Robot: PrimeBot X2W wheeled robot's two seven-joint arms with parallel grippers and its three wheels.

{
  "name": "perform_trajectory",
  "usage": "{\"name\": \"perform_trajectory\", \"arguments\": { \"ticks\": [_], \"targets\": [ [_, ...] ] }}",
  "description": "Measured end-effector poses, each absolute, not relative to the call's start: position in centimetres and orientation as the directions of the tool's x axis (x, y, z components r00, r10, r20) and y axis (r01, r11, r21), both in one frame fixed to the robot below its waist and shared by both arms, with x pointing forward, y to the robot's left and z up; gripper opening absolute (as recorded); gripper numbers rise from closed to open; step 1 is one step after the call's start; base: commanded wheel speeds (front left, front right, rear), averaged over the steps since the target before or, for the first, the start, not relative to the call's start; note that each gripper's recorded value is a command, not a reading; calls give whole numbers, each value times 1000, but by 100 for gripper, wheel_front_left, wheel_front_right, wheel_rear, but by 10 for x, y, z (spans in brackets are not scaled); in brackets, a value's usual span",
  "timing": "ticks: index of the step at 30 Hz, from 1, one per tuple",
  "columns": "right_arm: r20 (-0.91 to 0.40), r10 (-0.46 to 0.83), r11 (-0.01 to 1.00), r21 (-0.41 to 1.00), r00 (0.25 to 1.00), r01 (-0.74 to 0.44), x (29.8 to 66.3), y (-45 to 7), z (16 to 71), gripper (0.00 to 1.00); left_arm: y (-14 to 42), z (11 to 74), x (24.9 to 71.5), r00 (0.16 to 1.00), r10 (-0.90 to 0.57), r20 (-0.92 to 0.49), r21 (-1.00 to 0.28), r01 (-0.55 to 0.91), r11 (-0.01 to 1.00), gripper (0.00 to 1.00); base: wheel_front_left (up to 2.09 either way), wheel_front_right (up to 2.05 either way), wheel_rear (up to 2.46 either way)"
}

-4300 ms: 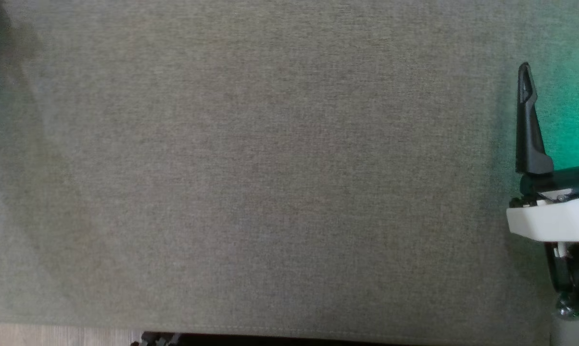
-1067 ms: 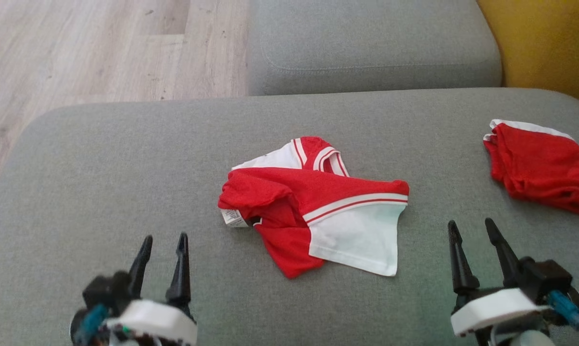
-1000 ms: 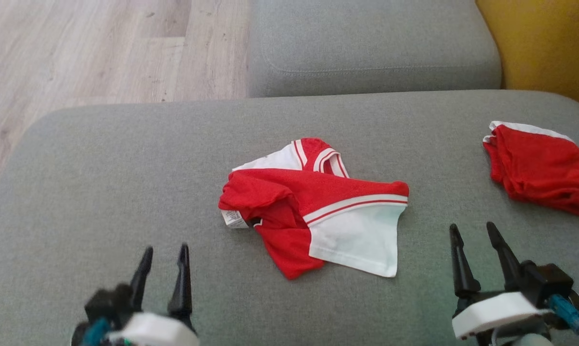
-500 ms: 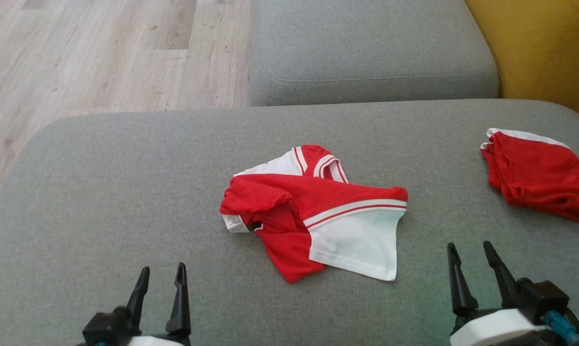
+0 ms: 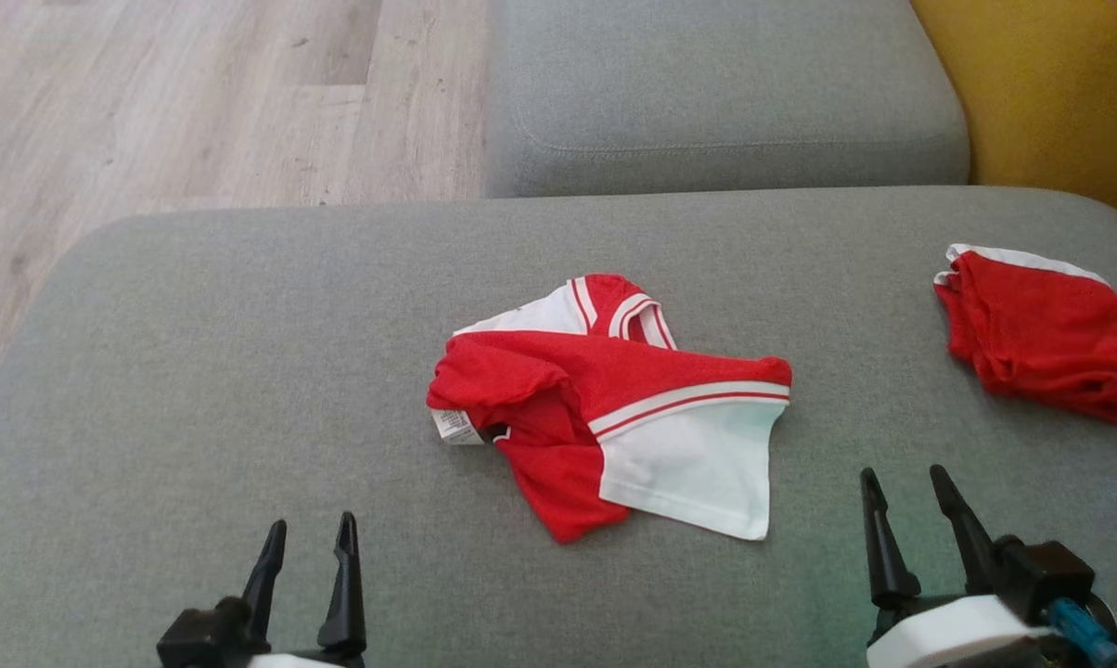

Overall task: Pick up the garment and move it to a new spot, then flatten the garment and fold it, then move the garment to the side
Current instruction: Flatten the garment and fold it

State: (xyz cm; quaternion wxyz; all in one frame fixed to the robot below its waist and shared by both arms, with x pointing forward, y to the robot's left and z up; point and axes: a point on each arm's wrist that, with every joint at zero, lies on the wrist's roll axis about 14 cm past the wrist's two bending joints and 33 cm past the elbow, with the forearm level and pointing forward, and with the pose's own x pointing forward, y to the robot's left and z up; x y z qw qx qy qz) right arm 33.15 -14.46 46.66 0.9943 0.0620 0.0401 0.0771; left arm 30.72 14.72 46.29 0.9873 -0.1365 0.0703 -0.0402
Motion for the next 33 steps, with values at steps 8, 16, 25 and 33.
{"name": "perform_trajectory", "arguments": {
  "ticks": [8,16,25,33],
  "targets": [
    [-88,154,981,133,984,-142,335,-145,462,100,138,458,318,977,-149,-154,-256,106,961,100,0,0,0],
    [-66,155,982,116,986,-147,357,-145,470,100,98,450,361,936,-285,-208,-255,229,939,100,0,0,0],
    [-100,128,986,116,987,-116,377,-154,459,100,75,402,404,873,-337,-354,-272,248,930,100,0,0,0],
    [-143,81,992,103,986,-67,376,-170,446,100,65,378,419,845,-355,-399,-298,246,922,43,0,0,0]
  ]
}}
